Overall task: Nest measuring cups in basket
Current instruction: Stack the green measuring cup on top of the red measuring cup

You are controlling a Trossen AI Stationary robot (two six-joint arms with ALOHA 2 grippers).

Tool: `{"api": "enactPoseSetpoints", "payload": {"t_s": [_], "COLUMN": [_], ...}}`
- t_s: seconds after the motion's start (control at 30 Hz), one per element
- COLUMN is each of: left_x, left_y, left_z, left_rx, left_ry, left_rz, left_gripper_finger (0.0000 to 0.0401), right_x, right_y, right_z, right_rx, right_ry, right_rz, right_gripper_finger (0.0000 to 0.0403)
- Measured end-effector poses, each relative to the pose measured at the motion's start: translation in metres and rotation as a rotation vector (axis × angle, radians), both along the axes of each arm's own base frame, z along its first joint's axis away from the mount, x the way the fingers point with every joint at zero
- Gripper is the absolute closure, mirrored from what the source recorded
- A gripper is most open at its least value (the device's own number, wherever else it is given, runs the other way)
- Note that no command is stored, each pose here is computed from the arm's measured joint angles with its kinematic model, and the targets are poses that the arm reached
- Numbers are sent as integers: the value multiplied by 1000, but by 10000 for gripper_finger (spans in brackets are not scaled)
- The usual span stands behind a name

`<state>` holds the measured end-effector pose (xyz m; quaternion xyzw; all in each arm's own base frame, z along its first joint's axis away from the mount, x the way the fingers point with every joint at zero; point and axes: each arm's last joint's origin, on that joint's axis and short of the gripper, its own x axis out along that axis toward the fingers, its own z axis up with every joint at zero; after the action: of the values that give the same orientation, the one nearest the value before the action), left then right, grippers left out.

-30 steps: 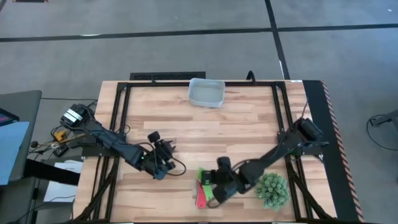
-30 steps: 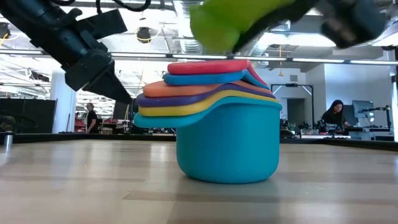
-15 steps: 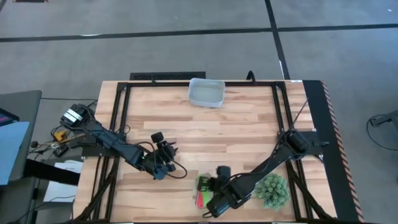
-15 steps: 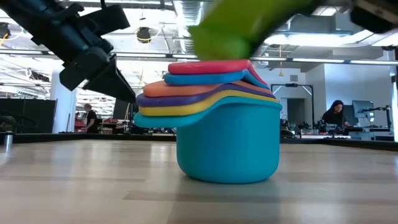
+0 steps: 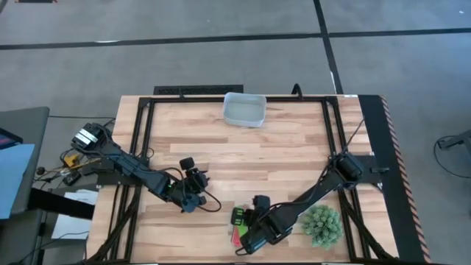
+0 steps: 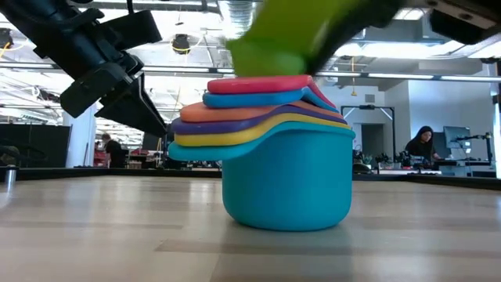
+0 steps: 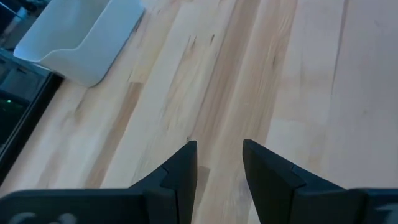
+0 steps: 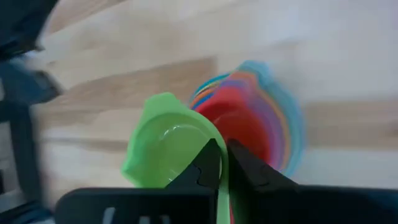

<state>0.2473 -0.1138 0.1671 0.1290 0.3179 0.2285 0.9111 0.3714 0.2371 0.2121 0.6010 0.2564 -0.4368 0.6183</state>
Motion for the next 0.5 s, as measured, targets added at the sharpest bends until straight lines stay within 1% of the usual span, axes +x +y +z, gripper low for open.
{"api": "enactPoseSetpoints", "payload": {"t_s": [0.13,0.3,0.5], "left_x": [-1,-1,0], "left_y": [0,0,0], "left_z": [-1,-1,-1], "left_rx": [-12,-12,-16], "left_ry": [15,15,8], "left_rz": [-8,-8,-8], "left_gripper_finger": [283,283,283], "right_x": [-4,-3,-2], "right_y": [-2,-3,-2], "right_z": [-2,-2,-2], "right_rx": [-17,28,42], "right_ry": [50,78,62], "right_rz": [3,13,2], "right_gripper_finger": [350,335,312]}}
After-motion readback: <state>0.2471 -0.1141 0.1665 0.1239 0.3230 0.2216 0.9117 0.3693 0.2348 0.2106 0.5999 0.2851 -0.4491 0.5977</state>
